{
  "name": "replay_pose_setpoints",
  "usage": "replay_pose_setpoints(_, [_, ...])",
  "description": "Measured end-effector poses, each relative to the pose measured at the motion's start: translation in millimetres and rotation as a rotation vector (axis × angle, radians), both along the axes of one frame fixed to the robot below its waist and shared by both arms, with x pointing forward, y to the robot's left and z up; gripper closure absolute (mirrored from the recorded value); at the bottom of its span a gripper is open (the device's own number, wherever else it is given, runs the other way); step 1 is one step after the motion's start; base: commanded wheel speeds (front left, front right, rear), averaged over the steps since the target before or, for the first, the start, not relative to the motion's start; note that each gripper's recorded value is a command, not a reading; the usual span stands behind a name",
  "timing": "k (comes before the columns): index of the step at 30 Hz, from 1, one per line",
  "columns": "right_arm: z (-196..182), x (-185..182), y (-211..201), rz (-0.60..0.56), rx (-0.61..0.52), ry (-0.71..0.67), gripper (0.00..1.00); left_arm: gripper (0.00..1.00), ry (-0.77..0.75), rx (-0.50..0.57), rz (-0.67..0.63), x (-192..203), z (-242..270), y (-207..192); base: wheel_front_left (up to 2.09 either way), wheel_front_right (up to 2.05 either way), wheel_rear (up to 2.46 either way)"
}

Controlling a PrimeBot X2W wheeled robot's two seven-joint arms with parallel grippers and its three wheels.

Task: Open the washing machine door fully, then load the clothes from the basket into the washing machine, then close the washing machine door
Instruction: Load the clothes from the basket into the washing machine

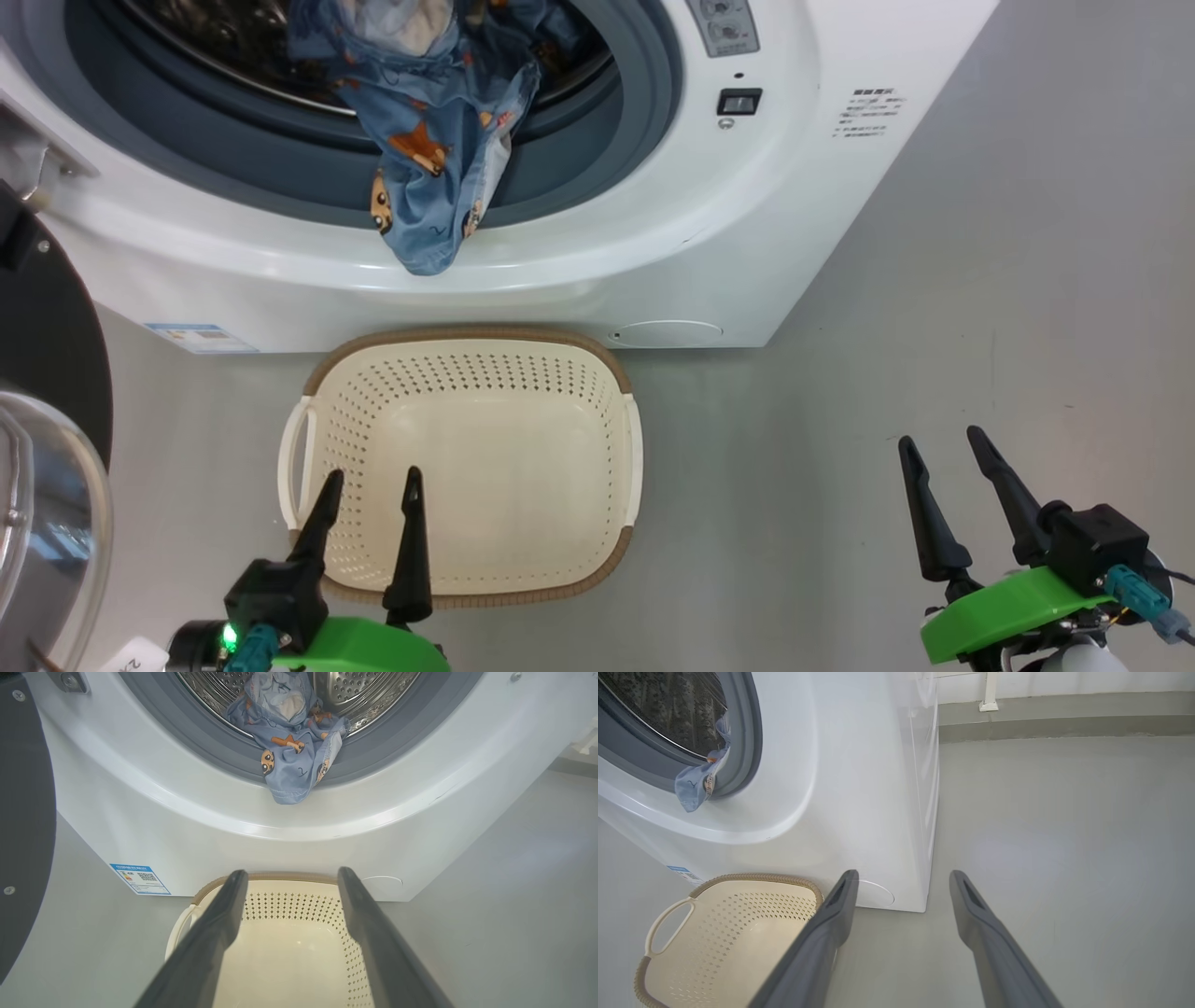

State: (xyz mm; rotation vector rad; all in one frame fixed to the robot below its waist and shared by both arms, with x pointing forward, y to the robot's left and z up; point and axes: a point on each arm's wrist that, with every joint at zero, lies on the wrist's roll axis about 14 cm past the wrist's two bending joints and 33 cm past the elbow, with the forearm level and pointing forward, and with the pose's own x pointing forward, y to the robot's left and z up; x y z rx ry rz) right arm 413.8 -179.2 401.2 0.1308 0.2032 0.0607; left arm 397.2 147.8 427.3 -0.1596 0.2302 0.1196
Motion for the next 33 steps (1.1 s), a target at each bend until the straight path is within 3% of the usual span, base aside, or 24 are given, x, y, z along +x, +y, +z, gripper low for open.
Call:
replay_pose_setpoints(14, [-8.5, -6.3, -4.9, -0.023, 0.003, 0.029, 0.0, 0.0, -0.011, -0.009, -0.033, 15.6, 0.2, -7.8, 0.0, 0.0, 0.0])
replay_pose_setpoints(28, [-13.4, -11.6, -27.3, -0.101, 0.002, 0.05, 0.0, 0.0, -0.004, 0.03, -0.218, 128.9, -0.7, -49.1, 0.0, 0.0, 0.0])
replay_pose_setpoints(33, [-15.5, -18.3, -40.8, -0.149, 0.003, 0.064, 0.0, 0.0, 0.039, 0.06, -0.227, 166.5, -10.5, -52.8, 0.0, 0.0, 0.0])
